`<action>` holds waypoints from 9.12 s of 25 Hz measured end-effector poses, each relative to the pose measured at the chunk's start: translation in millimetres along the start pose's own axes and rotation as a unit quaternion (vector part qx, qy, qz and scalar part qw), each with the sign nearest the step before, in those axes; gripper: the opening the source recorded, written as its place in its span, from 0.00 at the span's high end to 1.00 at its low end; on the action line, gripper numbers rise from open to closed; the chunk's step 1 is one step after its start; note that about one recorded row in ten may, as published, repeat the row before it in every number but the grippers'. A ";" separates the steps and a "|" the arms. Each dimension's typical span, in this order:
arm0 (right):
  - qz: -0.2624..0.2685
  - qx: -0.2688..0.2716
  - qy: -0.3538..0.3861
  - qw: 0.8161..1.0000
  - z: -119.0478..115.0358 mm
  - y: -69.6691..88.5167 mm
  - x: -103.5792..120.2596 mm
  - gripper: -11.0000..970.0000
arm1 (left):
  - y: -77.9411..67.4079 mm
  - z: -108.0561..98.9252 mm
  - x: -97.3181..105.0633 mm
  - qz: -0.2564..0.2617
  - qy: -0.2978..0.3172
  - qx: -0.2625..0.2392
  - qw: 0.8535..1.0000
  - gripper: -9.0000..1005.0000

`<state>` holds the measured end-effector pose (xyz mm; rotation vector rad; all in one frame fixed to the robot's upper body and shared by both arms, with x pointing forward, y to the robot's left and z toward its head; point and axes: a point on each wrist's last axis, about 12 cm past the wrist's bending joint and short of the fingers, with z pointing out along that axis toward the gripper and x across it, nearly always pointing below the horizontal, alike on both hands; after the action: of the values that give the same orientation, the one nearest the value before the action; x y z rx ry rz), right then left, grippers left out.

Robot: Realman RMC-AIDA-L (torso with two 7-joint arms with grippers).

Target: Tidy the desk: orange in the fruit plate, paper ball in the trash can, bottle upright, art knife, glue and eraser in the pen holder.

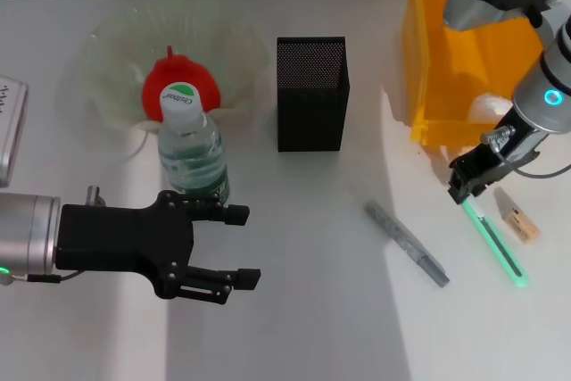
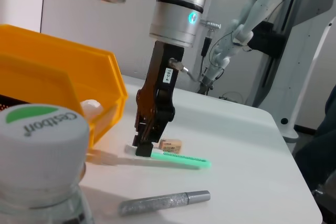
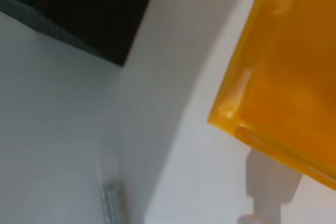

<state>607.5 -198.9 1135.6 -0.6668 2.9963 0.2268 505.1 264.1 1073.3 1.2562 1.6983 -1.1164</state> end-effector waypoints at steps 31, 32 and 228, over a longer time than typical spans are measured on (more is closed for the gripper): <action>-0.177 -0.220 -0.627 0.726 -53.8 -59.3 62.3 0.77 | -1.5 0.2 -1.8 -0.032 -0.030 0.000 0.999 0.17; -0.179 -0.220 -0.636 0.717 -47.8 -57.0 57.0 0.77 | -1.4 0.3 -1.8 -0.032 -0.030 0.000 0.999 0.17; -0.052 -0.061 -0.143 0.987 -80.9 -19.8 52.7 0.84 | 3.5 6.0 -16.3 -0.010 -0.032 0.021 0.999 0.17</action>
<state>565.8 -251.3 1208.0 -0.7288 2.6837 0.4596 512.9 253.7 1085.3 1.2181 1.6506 -1.1973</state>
